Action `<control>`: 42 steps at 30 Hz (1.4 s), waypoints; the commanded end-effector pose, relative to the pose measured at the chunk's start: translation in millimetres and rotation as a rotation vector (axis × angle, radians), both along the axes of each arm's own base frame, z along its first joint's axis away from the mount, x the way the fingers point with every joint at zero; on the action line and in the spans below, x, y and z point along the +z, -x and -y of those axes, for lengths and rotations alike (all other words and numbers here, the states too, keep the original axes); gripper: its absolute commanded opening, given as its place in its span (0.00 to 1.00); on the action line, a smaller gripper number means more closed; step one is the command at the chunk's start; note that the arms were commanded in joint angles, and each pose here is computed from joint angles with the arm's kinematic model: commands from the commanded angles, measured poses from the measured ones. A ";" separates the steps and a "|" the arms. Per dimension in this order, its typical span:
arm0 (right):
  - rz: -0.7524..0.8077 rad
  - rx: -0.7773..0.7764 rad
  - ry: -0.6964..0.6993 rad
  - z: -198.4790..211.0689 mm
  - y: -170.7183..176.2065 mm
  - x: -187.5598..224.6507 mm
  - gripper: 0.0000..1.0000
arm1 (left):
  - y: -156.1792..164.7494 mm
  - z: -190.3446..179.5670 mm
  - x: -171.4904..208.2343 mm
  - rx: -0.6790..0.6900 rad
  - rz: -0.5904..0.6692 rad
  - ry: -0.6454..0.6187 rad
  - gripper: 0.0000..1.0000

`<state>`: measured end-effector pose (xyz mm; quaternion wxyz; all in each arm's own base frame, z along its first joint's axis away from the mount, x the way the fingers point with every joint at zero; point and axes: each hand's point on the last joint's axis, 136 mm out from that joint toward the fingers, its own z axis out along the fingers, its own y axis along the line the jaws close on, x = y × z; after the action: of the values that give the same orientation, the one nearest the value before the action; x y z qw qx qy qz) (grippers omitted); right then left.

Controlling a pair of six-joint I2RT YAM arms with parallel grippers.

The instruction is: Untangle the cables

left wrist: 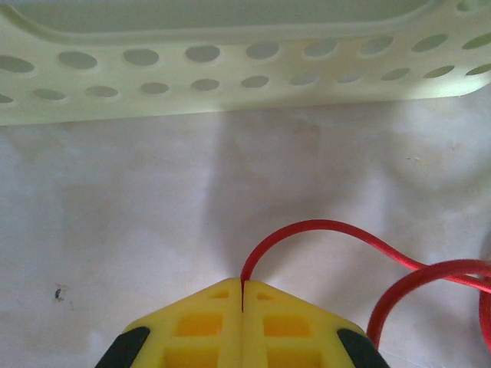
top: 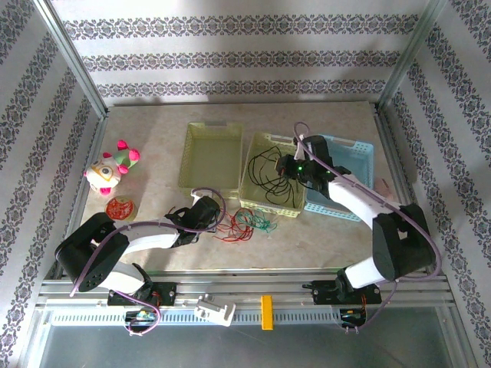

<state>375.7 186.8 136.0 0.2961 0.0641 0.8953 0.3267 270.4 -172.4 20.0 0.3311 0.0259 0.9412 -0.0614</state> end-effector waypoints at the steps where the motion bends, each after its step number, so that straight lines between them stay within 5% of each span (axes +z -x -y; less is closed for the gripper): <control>1: -0.068 0.000 -0.046 -6.7 0.8 -13.7 0.09 | 1.6 4.2 4.0 -0.016 0.014 0.007 0.00; 9: 0.008 -0.037 0.025 3.5 -13.3 2.6 0.42 | 1.3 2.5 10.1 -0.007 0.027 0.012 0.00; 17: 0.215 -0.110 0.287 40.1 0.9 60.5 0.52 | -3.5 8.2 22.6 -0.020 0.056 0.035 0.00; 20: 0.263 0.015 0.326 22.3 23.8 72.9 0.52 | -5.6 10.3 26.0 -0.028 0.065 0.035 0.00; 24: 0.288 0.388 0.270 -38.2 85.2 71.2 0.51 | -6.9 12.4 27.9 -0.035 0.071 0.041 0.00; 30: 0.156 0.860 0.232 -108.4 181.5 29.4 0.51 | -7.2 15.5 34.5 -0.048 0.087 0.062 0.00; 35: 0.037 0.988 0.309 -131.5 195.3 -16.8 0.50 | -6.7 5.7 41.1 0.000 0.100 0.057 0.00; 42: -0.069 0.963 0.415 -130.4 176.4 -64.8 0.49 | 1.0 -1.1 50.6 0.017 0.106 0.084 0.00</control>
<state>190.1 318.4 72.3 0.0868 -0.3979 0.8776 0.2529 277.2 -177.5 68.7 0.3857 0.0126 0.9165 -0.1058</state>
